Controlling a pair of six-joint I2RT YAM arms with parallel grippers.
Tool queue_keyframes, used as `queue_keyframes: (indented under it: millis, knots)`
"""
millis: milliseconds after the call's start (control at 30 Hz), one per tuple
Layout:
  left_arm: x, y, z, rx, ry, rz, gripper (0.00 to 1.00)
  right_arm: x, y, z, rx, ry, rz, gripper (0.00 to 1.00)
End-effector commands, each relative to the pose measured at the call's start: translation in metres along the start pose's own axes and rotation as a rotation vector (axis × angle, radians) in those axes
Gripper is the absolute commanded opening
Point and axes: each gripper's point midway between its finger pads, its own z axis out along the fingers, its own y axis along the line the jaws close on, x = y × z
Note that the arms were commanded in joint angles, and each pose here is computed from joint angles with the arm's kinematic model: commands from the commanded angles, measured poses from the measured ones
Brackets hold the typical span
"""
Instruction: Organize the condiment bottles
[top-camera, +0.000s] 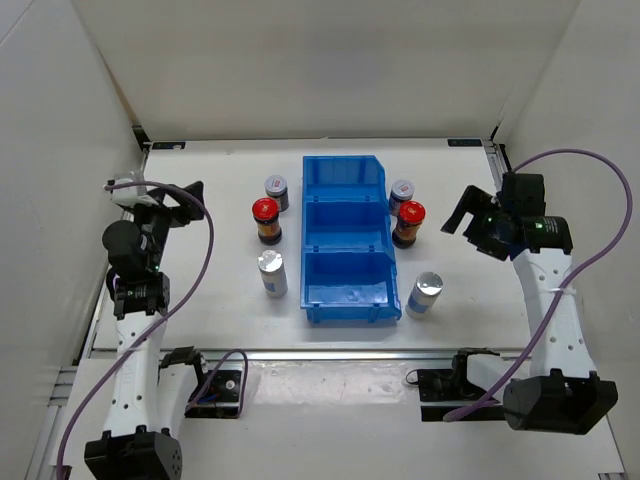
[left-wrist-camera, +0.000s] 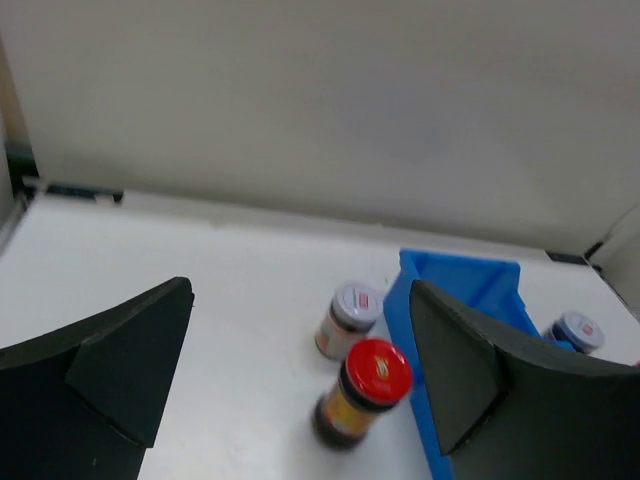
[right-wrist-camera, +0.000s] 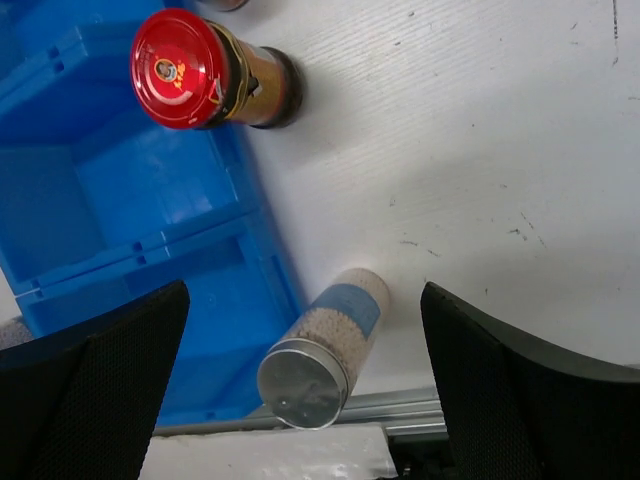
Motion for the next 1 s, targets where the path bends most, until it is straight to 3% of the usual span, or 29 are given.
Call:
queue_keyframes:
  millis: [0, 100, 200, 333, 467, 600, 700, 800, 967]
  knots:
    - [0.037, 0.008, -0.020, -0.126, 0.204, -0.125, 1.00, 0.005, -0.001, -0.017, 0.006, -0.017, 0.003, 1.00]
    - [0.047, 0.012, -0.032, -0.201, 0.276, -0.167, 1.00, 0.004, -0.010, -0.024, 0.070, -0.026, 0.055, 1.00]
    - [0.034, 0.003, -0.039, -0.180, 0.243, -0.174, 1.00, 0.010, -0.019, -0.028, 0.137, -0.012, 0.120, 1.00]
    - [0.027, 0.005, -0.057, -0.262, 0.286, -0.232, 1.00, 0.008, 0.000, -0.031, 0.037, 0.010, 0.101, 1.00]
    - [0.049, 0.016, -0.087, -0.470, 0.364, -0.454, 1.00, -0.005, 0.036, -0.040, -0.165, -0.023, 0.012, 1.00]
    - [0.061, -0.027, -0.089, -0.196, 0.507, -0.391, 1.00, -0.014, 0.040, -0.049, -0.186, -0.062, -0.078, 1.00]
    - [0.076, -0.040, -0.092, -0.169, 0.553, -0.525, 1.00, -0.023, 0.036, -0.036, -0.143, -0.065, -0.154, 1.00]
    - [0.094, -0.064, -0.104, 0.003, 0.657, -0.491, 1.00, -0.045, 0.034, -0.026, -0.067, -0.096, -0.223, 1.00]
    - [0.114, -0.074, -0.110, 0.047, 0.737, -0.500, 1.00, -0.078, 0.035, 0.008, 0.052, -0.076, -0.288, 1.00]
